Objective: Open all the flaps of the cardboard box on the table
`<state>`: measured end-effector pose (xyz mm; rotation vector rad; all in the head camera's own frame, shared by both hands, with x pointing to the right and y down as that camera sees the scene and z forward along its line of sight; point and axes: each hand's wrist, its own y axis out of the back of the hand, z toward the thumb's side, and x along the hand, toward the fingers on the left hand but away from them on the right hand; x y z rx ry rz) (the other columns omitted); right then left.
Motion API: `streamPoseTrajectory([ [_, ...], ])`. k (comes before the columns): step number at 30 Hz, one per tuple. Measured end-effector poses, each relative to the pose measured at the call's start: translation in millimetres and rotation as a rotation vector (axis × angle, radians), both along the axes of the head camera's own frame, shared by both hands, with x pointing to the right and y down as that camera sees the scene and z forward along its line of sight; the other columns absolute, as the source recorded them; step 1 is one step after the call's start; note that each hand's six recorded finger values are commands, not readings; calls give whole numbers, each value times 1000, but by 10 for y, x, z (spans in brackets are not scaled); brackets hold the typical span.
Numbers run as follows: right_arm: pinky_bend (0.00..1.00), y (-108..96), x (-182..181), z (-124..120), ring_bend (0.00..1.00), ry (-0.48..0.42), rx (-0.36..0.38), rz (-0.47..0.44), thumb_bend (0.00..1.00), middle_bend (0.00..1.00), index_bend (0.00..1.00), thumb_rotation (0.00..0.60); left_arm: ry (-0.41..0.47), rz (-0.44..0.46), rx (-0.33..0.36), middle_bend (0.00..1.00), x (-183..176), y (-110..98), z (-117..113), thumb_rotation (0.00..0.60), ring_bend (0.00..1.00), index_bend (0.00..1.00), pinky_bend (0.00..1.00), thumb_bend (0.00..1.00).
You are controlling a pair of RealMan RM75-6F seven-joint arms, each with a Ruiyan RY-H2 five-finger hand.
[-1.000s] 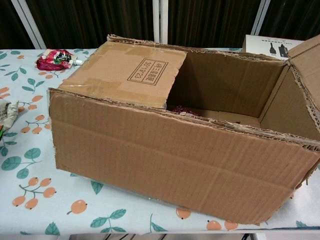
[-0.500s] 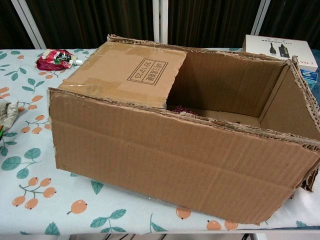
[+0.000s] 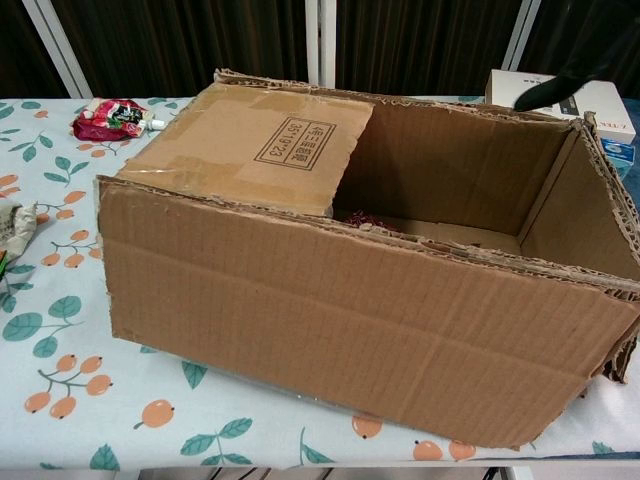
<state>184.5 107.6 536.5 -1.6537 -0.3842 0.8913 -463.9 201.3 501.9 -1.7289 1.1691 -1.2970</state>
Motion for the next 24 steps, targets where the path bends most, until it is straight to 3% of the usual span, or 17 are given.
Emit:
streamPoseTrajectory([
  [13,0,41,-538,693,0,-44,-45,-21,0,0,0,600,10,-16,-2,141,-87,1,43,411,81,118,168,0],
  [24,0,13,-842,921,0,-158,-10,26,29,0,0,600,16,-11,8,141,-122,59,-1,414,80,118,168,0],
])
